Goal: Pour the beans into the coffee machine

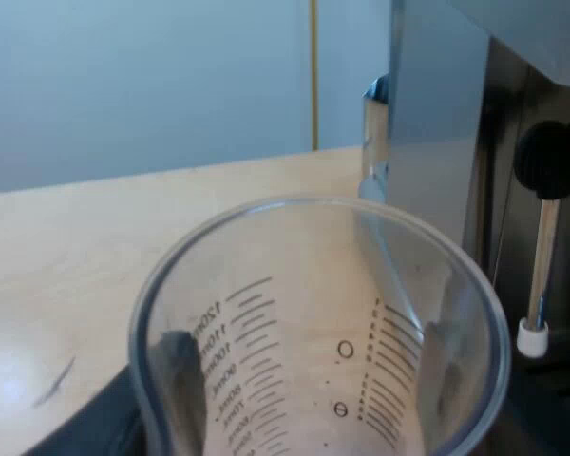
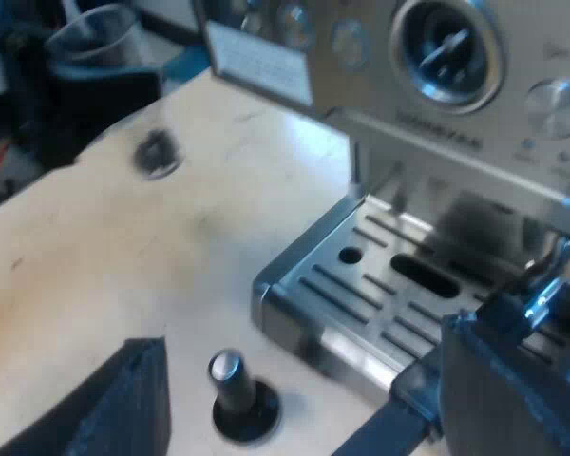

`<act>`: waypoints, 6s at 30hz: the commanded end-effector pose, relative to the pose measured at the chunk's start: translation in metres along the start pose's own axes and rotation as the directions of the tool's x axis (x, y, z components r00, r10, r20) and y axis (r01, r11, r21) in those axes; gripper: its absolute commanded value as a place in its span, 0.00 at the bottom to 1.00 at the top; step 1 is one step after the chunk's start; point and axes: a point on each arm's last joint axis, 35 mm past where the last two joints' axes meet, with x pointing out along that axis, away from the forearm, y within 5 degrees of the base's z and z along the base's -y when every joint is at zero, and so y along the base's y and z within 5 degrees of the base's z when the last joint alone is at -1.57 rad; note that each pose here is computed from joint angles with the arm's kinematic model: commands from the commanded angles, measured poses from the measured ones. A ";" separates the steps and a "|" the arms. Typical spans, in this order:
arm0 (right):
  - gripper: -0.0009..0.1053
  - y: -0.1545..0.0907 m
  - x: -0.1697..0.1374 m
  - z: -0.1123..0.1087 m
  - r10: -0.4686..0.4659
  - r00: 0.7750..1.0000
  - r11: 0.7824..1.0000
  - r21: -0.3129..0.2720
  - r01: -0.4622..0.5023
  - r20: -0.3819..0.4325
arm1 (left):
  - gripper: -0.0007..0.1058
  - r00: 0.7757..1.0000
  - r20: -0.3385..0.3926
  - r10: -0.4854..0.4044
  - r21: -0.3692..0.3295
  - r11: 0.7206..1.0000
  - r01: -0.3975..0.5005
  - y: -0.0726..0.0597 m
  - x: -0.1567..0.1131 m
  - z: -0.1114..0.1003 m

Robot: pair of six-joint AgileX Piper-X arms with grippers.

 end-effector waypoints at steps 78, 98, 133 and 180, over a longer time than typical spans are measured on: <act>0.59 -0.038 -0.134 0.176 -0.374 0.927 0.927 -0.010 0.375 0.026 | 0.28 0.991 -0.025 -0.131 0.090 0.987 0.132 -0.066 -0.080 0.198; 0.59 -0.037 -0.126 0.169 -0.338 0.940 0.941 -0.021 0.337 -0.048 | 0.28 0.982 -0.073 -0.173 0.224 0.957 0.185 -0.103 -0.020 0.223; 0.59 -0.037 -0.126 0.169 -0.338 0.940 0.941 -0.021 0.337 -0.048 | 0.28 0.954 -0.066 -0.292 0.267 0.916 0.299 -0.174 0.049 0.254; 0.59 -0.040 -0.128 0.186 -0.354 0.929 0.934 -0.005 0.357 0.112 | 0.28 0.958 -0.134 -0.253 0.334 0.899 0.283 -0.194 0.090 0.243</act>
